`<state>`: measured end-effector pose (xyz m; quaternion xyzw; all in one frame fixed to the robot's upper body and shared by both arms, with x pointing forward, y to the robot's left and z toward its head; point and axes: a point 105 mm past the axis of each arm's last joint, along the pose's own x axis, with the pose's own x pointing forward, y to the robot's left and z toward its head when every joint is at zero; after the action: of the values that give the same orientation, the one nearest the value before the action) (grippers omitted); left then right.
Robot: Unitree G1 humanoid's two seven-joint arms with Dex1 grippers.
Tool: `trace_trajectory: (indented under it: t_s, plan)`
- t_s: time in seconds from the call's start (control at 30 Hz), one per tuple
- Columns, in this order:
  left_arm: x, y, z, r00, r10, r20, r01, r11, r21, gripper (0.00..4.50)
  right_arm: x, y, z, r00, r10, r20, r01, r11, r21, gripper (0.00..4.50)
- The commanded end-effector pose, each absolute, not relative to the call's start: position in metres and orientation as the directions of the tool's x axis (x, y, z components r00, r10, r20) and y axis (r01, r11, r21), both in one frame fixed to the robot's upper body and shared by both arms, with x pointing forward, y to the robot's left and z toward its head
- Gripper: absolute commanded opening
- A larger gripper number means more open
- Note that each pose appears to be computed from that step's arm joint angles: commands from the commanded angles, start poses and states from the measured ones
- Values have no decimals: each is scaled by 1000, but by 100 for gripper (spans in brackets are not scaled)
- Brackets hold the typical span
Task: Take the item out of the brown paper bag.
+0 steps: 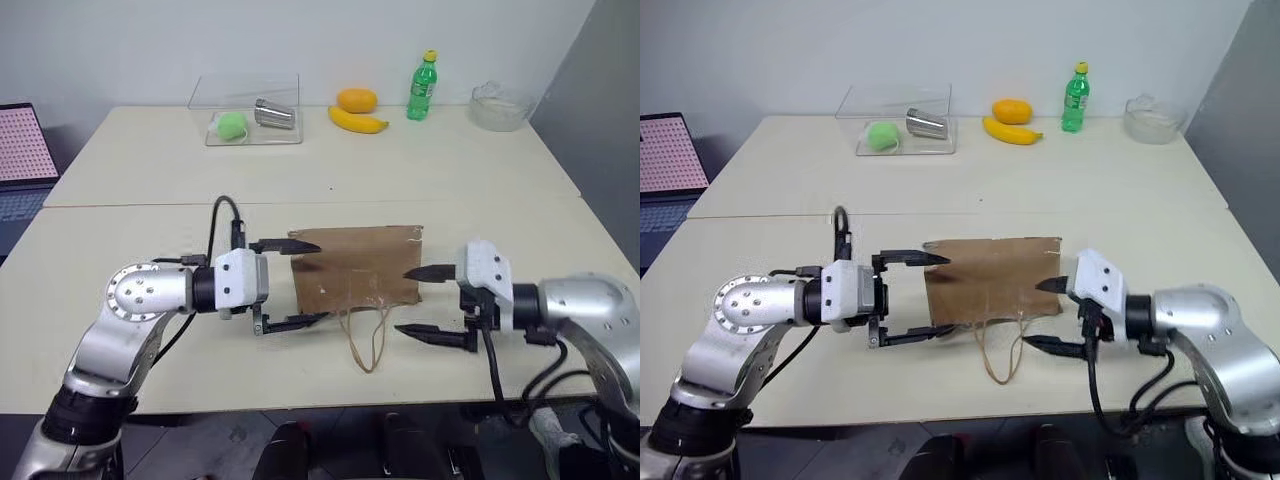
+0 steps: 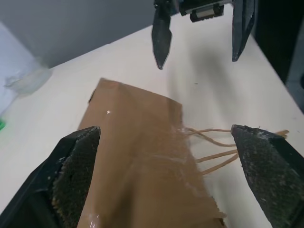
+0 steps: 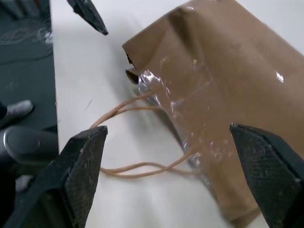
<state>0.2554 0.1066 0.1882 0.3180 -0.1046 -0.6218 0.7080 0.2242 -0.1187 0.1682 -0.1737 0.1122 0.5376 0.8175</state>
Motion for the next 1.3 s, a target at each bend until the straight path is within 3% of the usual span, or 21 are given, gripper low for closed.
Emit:
trace_trajectory:
  t_s: [0.03, 0.43, 0.7, 1.03, 1.2, 1.23, 1.3]
  plan:
    - [251, 99, 183, 137, -934, -330, 778, -105, 620, 450, 211, -118, 173, 445, 825, -347, -895, 408, -178, 412]
    - [255, 79, 153, 24, -893, -450, 660, -324, 678, 450, 191, -111, 167, 485, 805, -343, -872, 475, -119, 412]
    - [276, 81, 151, 33, -899, -436, 621, -324, 714, 450, 187, -113, 166, 505, 789, -349, -858, 502, -106, 412]
    - [273, 67, 141, -18, -905, -425, 565, -360, 743, 450, 184, -110, 167, 515, 785, -343, -851, 515, -100, 412]
    - [272, 63, 141, -27, -913, -407, 535, -357, 766, 329, 183, -109, 167, 515, 786, -341, -851, 515, -98, 416]
    - [272, 62, 142, -29, -915, -403, 533, -355, 768, 323, 183, -109, 167, 515, 786, -341, -851, 515, -98, 416]
    - [272, 62, 143, -32, -918, -395, 532, -350, 771, 254, 183, -108, 167, 516, 786, -340, -851, 516, -99, 416]
